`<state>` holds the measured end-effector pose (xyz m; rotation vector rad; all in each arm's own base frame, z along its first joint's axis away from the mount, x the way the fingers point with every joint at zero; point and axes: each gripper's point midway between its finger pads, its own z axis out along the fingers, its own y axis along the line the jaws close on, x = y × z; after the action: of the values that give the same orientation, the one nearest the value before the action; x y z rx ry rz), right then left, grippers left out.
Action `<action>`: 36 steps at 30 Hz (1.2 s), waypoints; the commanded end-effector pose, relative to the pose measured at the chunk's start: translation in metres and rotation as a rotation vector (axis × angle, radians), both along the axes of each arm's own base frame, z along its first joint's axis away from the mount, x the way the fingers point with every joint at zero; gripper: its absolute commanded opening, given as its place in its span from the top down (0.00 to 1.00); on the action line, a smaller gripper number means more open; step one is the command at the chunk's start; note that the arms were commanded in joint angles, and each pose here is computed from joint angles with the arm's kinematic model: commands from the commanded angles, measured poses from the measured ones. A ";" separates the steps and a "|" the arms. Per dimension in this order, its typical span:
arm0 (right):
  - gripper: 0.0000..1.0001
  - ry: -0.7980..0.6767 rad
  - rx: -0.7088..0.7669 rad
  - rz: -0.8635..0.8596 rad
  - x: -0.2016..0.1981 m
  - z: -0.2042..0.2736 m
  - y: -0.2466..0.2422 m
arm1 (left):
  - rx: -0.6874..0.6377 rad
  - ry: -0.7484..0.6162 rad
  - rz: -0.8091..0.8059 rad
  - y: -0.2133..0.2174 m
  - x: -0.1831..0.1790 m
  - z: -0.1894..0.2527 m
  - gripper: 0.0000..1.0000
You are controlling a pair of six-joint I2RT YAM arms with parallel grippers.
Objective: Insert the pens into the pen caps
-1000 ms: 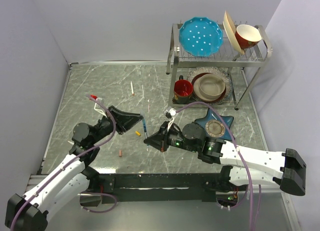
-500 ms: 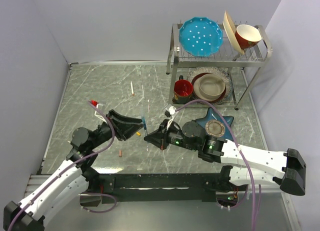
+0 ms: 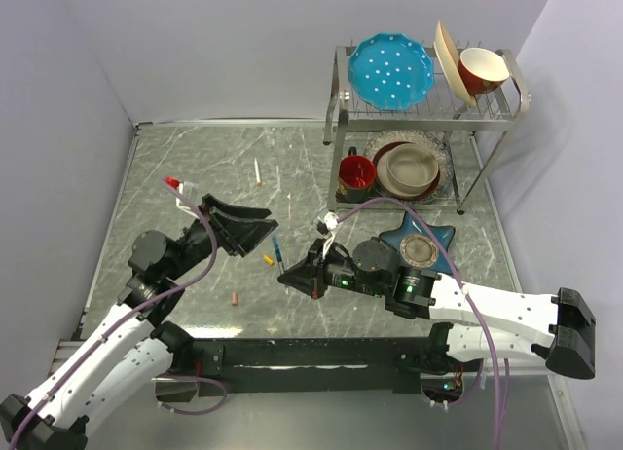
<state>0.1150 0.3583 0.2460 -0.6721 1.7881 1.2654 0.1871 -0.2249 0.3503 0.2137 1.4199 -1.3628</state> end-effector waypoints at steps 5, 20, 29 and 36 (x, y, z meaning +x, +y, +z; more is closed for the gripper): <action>1.00 -0.032 0.064 -0.010 0.000 0.025 0.000 | 0.023 -0.006 -0.141 -0.019 -0.010 0.001 0.75; 1.00 -0.196 0.235 -0.291 0.074 0.129 -0.029 | -0.041 0.184 -0.261 -0.028 -0.037 -0.059 0.99; 1.00 -0.282 0.217 -0.322 0.102 0.160 -0.019 | -0.051 0.343 -0.356 -0.054 -0.046 -0.102 0.99; 1.00 -0.357 0.161 -0.452 0.131 0.166 -0.027 | 0.036 0.449 -0.275 -0.058 -0.042 -0.137 0.99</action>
<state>0.1577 0.3356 0.2133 -0.8193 2.0324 0.9164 0.2148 -0.2463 0.3012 -0.0717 1.3972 -1.5257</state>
